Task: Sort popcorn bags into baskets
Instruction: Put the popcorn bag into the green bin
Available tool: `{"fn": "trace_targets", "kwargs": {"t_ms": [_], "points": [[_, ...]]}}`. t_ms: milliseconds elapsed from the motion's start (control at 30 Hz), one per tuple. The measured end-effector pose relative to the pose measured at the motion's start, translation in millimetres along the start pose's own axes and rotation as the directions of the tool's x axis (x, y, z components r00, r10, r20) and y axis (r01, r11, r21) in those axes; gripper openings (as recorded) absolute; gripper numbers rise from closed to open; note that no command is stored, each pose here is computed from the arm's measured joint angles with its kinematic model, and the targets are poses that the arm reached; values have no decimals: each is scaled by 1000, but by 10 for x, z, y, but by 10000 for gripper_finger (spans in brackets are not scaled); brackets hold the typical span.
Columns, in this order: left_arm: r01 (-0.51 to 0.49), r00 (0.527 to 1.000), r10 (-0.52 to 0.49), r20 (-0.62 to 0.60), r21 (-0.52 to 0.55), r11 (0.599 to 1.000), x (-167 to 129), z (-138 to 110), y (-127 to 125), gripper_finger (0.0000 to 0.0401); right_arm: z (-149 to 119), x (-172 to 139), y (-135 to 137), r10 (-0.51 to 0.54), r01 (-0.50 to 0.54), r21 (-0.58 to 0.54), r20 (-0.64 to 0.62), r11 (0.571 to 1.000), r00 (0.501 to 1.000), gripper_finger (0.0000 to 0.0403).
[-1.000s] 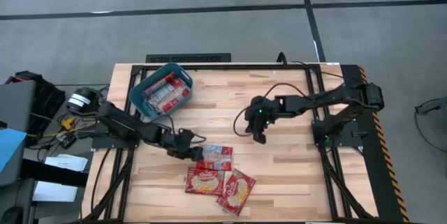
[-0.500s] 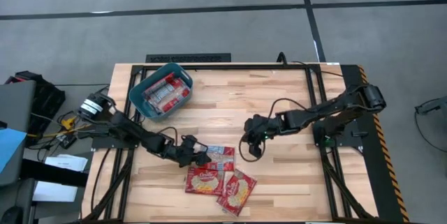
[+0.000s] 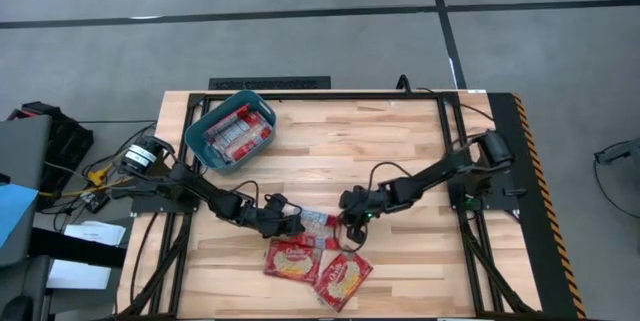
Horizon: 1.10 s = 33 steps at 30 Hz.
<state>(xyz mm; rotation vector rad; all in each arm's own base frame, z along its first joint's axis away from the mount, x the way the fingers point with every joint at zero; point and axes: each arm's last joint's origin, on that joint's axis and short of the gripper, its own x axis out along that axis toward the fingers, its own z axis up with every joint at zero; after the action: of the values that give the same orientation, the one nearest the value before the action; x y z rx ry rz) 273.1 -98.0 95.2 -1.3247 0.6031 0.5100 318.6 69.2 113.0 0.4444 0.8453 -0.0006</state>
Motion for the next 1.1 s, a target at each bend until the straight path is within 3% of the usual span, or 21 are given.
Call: {"fn": "trace_targets", "kwargs": {"t_ms": [200, 433, 633, 733, 900, 1100], "points": [[22, 1000, -22, 23, 14, 1000, 9, 35, -29, 16, 63, 143, -96, 77, -77, 9, 8, 997, 997, 32], [78, 994, -75, 75, -30, 997, -79, 89, -163, 10, 249, -14, -214, 58, -58, -19, 20, 998, 998, 18], [163, 949, -150, 276, -25, 986, -518, 351, -427, 7, 539, -531, -275, 21, -16, -45, 116, 999, 993, 30], [169, 896, -144, 420, -23, 985, -826, 538, -498, 6, 681, -866, -297, 5, 6, -54, 204, 999, 979, 33], [161, 729, -95, 678, -35, 986, -1385, 891, -495, 6, 810, -1351, -342, -87, 115, -58, 355, 992, 931, 24], [111, 628, 21, 778, -117, 987, -1844, 1215, -290, 6, 850, -1570, -441, -143, 183, -62, 406, 981, 903, 16]]}}
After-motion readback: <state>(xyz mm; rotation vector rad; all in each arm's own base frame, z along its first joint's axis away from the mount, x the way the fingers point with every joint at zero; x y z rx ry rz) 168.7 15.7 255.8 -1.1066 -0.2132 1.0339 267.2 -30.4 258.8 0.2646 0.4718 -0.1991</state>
